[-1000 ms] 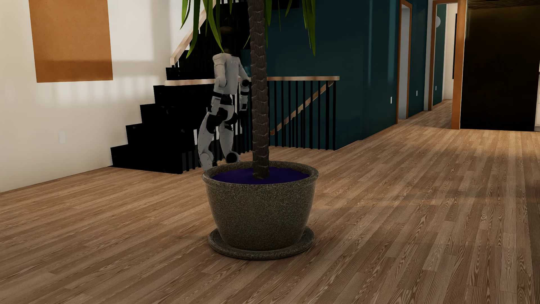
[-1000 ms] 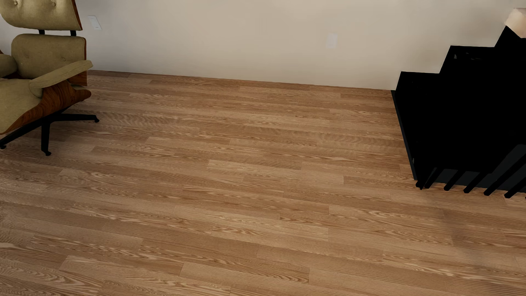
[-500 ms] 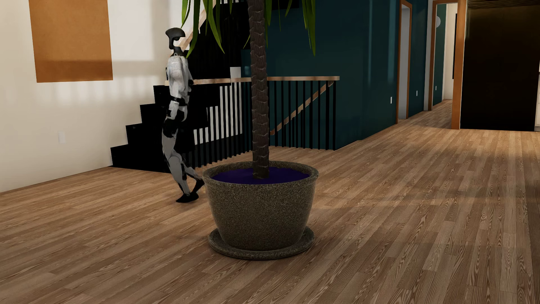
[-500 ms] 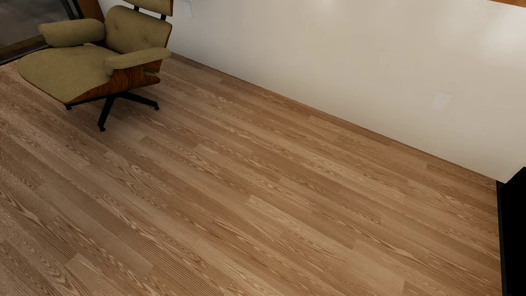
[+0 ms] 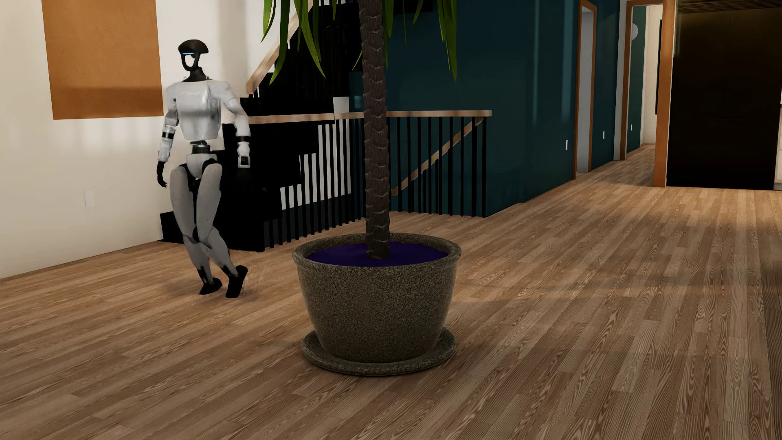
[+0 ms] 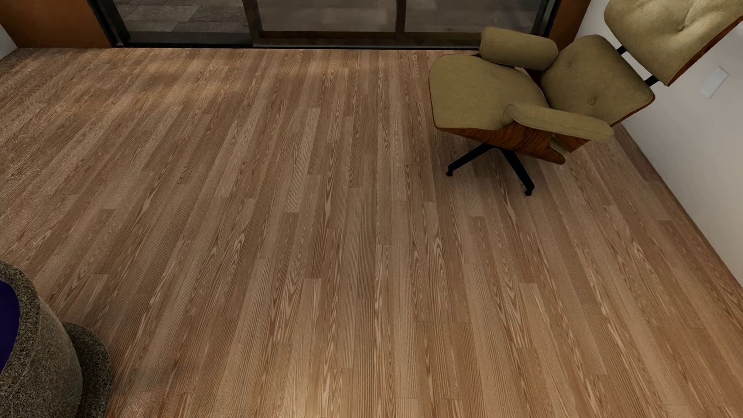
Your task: Go around the plant
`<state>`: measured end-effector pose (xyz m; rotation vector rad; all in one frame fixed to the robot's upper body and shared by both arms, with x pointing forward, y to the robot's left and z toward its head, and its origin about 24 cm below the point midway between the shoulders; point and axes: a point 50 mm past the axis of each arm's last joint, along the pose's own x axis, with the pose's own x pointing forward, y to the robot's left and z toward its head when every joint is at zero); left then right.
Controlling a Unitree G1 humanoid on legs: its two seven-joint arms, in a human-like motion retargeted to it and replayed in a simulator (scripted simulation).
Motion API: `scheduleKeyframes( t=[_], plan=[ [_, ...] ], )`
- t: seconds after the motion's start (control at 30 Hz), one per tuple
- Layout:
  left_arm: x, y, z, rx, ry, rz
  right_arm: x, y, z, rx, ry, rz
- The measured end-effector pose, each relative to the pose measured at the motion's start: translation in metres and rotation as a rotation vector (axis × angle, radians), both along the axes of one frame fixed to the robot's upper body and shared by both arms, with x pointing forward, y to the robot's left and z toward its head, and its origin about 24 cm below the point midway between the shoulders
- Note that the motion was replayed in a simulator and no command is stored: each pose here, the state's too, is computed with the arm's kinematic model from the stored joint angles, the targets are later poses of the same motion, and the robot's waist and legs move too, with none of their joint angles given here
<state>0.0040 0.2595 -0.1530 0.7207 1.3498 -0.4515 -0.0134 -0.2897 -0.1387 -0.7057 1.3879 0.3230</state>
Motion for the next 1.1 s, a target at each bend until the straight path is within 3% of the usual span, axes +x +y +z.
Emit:
scheduleKeyframes(
  t=[0.1,0.23,0.43,0.6,0.77,1.0,1.1],
  plan=[
    [0.011,-0.003,0.002,-0.020,-0.059,0.046,0.002,-0.016,0.006,-0.044,0.005,0.016],
    [0.004,-0.006,-0.002,-0.014,-0.007,-0.002,0.028,-0.016,0.005,-0.048,-0.059,0.008],
    [-0.040,-0.005,-0.005,0.019,0.181,-0.145,0.057,0.027,-0.002,0.093,-0.211,-0.078],
    [0.045,-0.005,0.003,-0.024,-0.128,0.009,0.060,0.051,-0.009,0.153,-0.192,-0.020],
    [0.102,-0.009,0.020,-0.070,-0.336,0.067,0.047,0.037,-0.008,0.111,-0.144,-0.001],
    [0.007,-0.022,-0.010,-0.029,0.039,-0.101,-0.005,0.025,-0.014,0.046,0.058,0.030],
    [0.003,-0.020,-0.006,-0.047,0.014,-0.059,-0.019,0.035,-0.014,0.084,0.087,0.063]
  ],
)
